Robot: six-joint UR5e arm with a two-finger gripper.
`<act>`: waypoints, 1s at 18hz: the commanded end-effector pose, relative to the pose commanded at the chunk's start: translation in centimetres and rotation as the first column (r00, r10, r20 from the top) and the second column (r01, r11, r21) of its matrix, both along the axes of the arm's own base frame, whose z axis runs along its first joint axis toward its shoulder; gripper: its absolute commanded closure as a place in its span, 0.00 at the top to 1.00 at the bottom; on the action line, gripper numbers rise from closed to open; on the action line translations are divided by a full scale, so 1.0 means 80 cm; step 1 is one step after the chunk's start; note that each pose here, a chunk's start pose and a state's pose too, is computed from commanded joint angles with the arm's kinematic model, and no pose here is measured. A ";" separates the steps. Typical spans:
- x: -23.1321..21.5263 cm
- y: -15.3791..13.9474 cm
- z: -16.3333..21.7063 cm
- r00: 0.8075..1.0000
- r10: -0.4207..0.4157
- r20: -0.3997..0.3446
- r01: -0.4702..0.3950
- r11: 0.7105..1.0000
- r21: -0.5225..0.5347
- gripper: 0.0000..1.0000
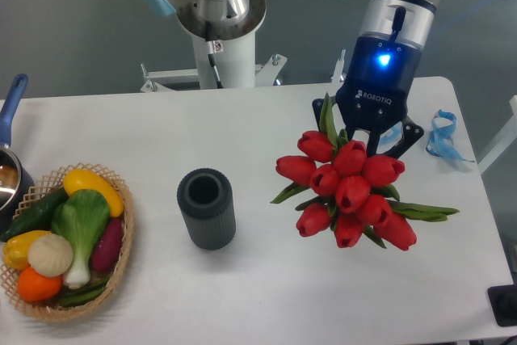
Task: Insert the flowers into the vase
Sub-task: 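Carry the held red tulip bouquet over to the dark grey vase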
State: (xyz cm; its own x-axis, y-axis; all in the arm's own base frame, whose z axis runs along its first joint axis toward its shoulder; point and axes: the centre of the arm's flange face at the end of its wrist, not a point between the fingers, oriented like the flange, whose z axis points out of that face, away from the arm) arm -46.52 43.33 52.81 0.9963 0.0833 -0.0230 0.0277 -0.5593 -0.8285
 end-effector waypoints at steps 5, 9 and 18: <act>0.004 0.007 -0.003 1.000 -0.011 0.006 0.011 1.000 -0.001 0.28; 0.007 0.009 -0.011 1.000 -0.014 0.017 0.015 1.000 -0.007 0.28; 0.071 0.083 -0.015 0.977 -0.209 -0.029 0.211 0.970 0.119 0.28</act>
State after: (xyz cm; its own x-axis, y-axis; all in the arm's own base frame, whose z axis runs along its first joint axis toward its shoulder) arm -40.84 50.01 51.61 0.9913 -0.1248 -0.0422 -0.0941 -0.4468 -0.8897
